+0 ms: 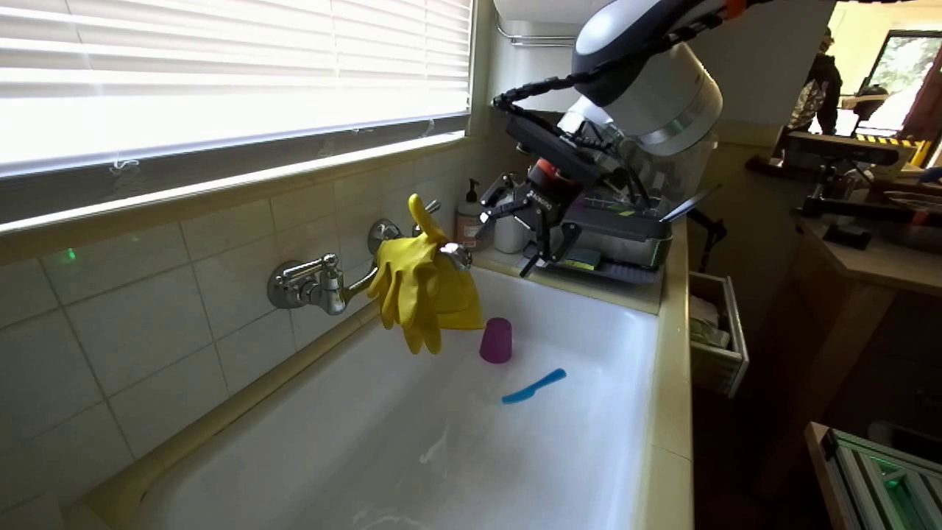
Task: Take the gloves off the tap
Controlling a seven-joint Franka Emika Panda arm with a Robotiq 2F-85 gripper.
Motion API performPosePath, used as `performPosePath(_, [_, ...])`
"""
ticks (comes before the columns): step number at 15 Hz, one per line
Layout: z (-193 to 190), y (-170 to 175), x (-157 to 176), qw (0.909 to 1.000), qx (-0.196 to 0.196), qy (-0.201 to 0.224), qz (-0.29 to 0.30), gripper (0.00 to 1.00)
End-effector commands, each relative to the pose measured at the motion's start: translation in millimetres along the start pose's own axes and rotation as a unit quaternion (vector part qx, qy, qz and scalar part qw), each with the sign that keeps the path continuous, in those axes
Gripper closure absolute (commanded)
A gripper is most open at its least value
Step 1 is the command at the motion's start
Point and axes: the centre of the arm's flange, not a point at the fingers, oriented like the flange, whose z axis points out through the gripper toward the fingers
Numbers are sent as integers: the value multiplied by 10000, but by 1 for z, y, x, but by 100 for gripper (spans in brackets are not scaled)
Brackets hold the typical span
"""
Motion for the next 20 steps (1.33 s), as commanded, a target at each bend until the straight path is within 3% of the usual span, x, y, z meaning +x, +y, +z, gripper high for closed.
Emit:
performPosePath(1, [20,-11,9,9989,160,-154,402,0])
performPosePath(20, [90,-20,17,9867,241,-783,1401,0])
